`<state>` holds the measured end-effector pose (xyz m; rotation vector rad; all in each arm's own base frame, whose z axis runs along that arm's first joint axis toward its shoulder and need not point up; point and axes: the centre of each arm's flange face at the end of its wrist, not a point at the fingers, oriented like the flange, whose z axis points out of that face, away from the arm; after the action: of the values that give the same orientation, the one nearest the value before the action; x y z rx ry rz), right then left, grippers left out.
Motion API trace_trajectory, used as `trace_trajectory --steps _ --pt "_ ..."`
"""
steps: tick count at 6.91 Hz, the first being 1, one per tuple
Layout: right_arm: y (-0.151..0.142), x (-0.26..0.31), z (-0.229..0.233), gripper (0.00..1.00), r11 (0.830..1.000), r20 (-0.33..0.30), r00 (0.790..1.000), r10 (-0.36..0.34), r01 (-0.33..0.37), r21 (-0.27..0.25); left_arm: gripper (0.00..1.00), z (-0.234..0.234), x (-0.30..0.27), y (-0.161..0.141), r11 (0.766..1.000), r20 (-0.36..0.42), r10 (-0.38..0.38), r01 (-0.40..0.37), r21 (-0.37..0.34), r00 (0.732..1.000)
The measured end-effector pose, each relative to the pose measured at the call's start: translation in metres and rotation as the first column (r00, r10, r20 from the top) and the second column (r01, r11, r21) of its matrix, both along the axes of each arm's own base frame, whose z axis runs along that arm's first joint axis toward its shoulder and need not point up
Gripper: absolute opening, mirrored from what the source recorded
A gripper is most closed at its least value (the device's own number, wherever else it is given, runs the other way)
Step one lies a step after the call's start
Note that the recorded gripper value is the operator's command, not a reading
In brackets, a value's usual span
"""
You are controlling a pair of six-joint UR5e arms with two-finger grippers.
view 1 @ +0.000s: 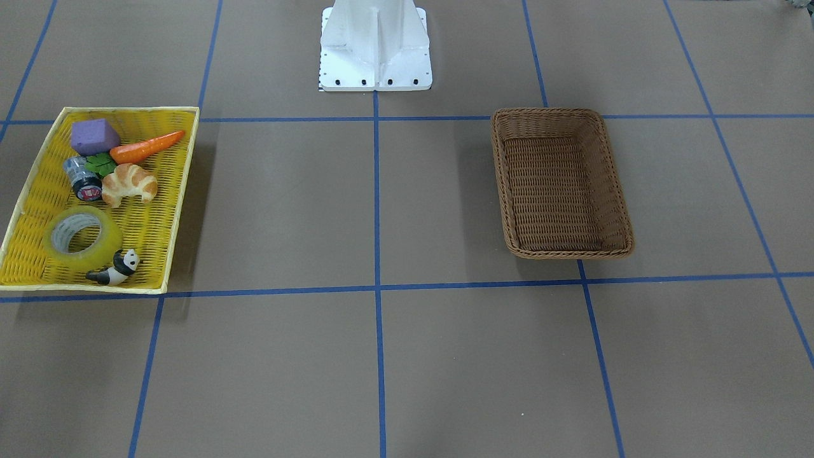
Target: Move tape to another basket
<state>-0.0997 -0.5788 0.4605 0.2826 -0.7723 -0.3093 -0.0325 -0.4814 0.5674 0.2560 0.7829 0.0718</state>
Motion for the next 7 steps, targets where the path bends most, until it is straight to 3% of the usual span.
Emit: trace_trajectory --steps 3,7 --pt "0.011 -0.057 0.015 1.0 0.992 0.001 0.992 -0.124 0.124 0.017 0.98 0.003 0.0 0.0 1.0 -0.005 0.002 -0.002 -0.006 1.0" --pt "0.009 -0.074 0.062 1.0 0.964 -0.046 0.965 -0.26 0.262 0.039 0.98 0.004 0.001 0.0 1.0 -0.006 0.003 -0.003 -0.006 1.0"
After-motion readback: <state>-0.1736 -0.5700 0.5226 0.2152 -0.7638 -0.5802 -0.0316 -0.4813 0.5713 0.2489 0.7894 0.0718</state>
